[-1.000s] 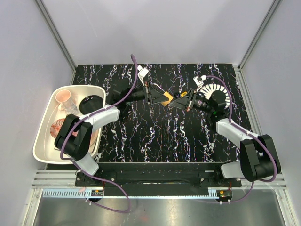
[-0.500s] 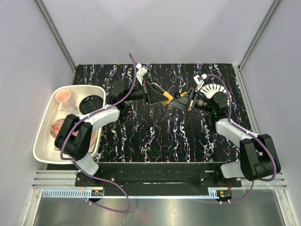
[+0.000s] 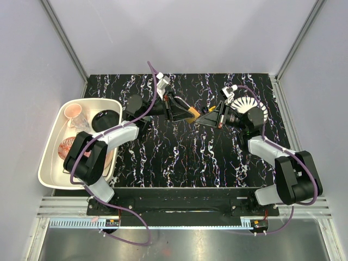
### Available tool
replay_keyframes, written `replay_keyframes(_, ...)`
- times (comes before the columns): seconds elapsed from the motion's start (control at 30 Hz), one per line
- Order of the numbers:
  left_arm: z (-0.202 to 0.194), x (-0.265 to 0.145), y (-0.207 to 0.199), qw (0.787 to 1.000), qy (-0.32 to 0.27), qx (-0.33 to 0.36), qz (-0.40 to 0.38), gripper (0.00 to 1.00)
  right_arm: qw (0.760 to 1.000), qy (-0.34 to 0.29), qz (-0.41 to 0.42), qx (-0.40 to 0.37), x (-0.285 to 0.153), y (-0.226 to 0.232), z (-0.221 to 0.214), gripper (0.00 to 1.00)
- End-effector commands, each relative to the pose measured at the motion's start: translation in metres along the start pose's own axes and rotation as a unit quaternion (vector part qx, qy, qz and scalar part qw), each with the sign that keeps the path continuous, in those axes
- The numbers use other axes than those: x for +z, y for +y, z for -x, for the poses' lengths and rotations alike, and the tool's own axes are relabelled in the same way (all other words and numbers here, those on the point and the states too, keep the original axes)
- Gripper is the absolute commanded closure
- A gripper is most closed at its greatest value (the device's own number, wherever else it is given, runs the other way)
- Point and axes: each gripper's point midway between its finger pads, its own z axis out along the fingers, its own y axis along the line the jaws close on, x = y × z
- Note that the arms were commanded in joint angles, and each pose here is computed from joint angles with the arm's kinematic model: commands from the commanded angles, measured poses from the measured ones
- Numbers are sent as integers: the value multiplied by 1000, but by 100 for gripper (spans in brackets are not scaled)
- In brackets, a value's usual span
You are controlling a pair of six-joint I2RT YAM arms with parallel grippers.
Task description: Unlock with the key
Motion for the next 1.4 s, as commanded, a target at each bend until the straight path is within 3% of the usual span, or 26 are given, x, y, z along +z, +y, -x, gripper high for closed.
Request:
replay_keyframes(0.0, -33, 15, -82, 982, 87, 63, -156, 100, 995, -94, -16, 18, 8, -10, 40, 100)
replay_keyframes(0.7, -41, 14, -106, 970, 94, 100, -200, 100, 995, -92, 6, 42, 9, -8, 40, 100)
replay_keyframes(0.8, -43, 17, -93, 976, 105, 66, -180, 100, 996, -72, 11, -51, 7, 3, 40, 98)
replay_keyframes(0.83, -43, 19, -88, 977, 104, 72, -173, 100, 993, -75, 10, -96, 3, 8, 43, 91)
replay_keyframes(0.87, -45, 20, -82, 980, 105, 53, -160, 100, 991, -71, 4, -114, -1, 7, 43, 76)
replay_keyframes(0.97, -45, 21, -70, 984, 107, 39, -135, 100, 978, -61, -16, -199, -15, 10, 48, 64)
replay_keyframes(1.0, -45, 21, -66, 985, 104, 50, -128, 100, 980, -56, -36, -188, -18, 3, 47, 61)
replay_keyframes(1.07, -47, 21, -58, 988, 111, 28, -104, 100, 963, -36, -45, -264, -22, 10, 49, 58)
replay_keyframes(1.1, -46, 22, -55, 988, 110, 46, -100, 100, 969, -24, -75, -233, -26, -3, 44, 56)
replay_keyframes(1.17, -49, 21, -48, 990, 116, 28, -74, 100, 952, -14, -88, -292, -29, 5, 48, 55)
replay_keyframes(1.37, -54, 21, -32, 990, 132, 24, -32, 100, 928, 1, -115, -354, -34, 23, 55, 53)
